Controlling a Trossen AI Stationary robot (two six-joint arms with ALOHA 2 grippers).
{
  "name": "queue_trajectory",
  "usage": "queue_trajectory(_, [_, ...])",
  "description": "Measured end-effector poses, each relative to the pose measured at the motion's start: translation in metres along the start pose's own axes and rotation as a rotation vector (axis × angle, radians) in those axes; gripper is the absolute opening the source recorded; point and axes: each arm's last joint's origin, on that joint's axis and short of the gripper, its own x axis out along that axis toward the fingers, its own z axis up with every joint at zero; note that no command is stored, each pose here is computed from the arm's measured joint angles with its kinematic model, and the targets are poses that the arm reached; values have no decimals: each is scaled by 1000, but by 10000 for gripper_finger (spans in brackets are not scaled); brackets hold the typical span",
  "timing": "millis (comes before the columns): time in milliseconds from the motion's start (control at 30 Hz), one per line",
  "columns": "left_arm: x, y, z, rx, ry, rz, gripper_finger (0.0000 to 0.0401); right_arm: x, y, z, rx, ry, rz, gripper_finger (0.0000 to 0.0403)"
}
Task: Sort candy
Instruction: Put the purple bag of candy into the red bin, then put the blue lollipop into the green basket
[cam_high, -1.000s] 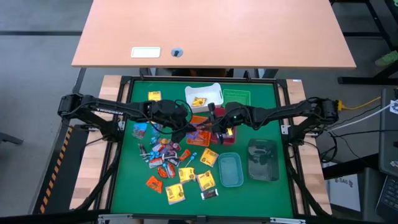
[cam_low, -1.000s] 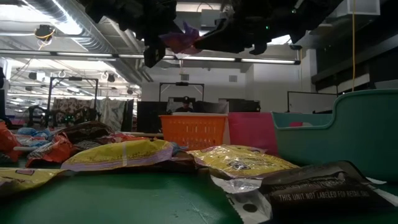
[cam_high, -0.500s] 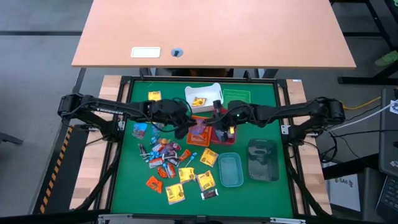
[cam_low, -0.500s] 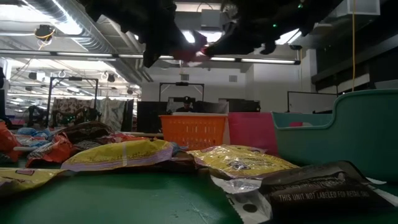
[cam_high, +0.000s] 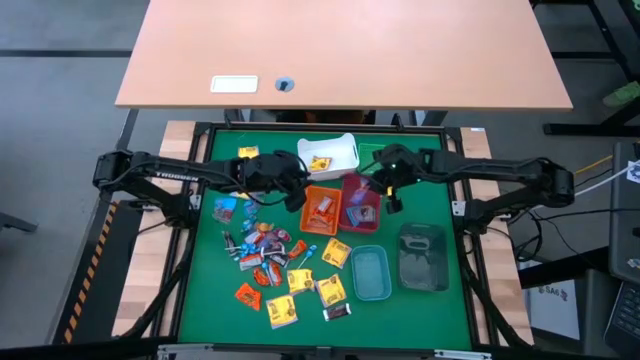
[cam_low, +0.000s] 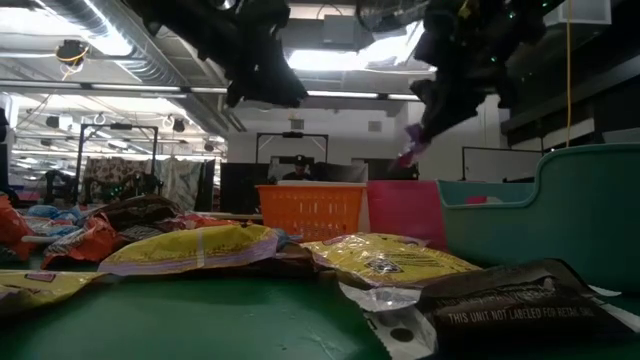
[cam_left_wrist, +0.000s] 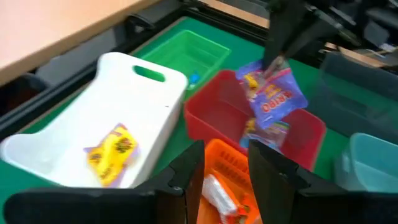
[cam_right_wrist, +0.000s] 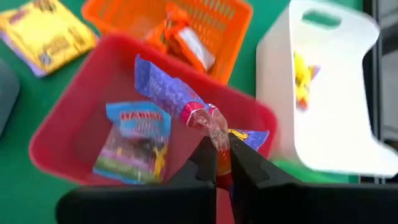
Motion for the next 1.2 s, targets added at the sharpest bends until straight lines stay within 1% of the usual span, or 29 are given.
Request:
queue_trajectory(133, [1, 7, 2, -11, -9, 47, 112, 4, 0, -4, 9, 44, 10, 25])
queue_trajectory(333, [4, 21, 5, -32, -7, 91, 112, 4, -2, -5, 12, 75, -39, 27])
queue_trajectory(433, [6, 32, 5, -47, 16, 124, 112, 3, -5, -6, 57, 79, -65, 27])
queue_trajectory(600, [7, 55, 1, -75, 119, 142, 112, 3, -7, -9, 165, 83, -63, 33])
queue_trajectory(667, [7, 62, -2, -87, 168, 144, 112, 3, -5, -10, 173, 89, -38, 45])
queue_trajectory(800, [5, 73, -8, -109, 267, 145, 112, 3, 0, -7, 209, 51, 53, 85])
queue_trajectory(900, [3, 78, -14, -115, 340, 162, 112, 4, 3, -5, 203, 43, 70, 116])
queue_trajectory(1000, [1, 80, -18, -82, 391, 167, 112, 4, 4, -5, 197, 41, 72, 143])
queue_trajectory(1100, [-1, 78, -23, -60, 448, 129, 112, 4, 3, -5, 199, 41, 69, 165])
queue_trajectory(1200, [-5, 72, -32, -98, 559, 66, 112, 4, 3, -5, 200, 41, 68, 182])
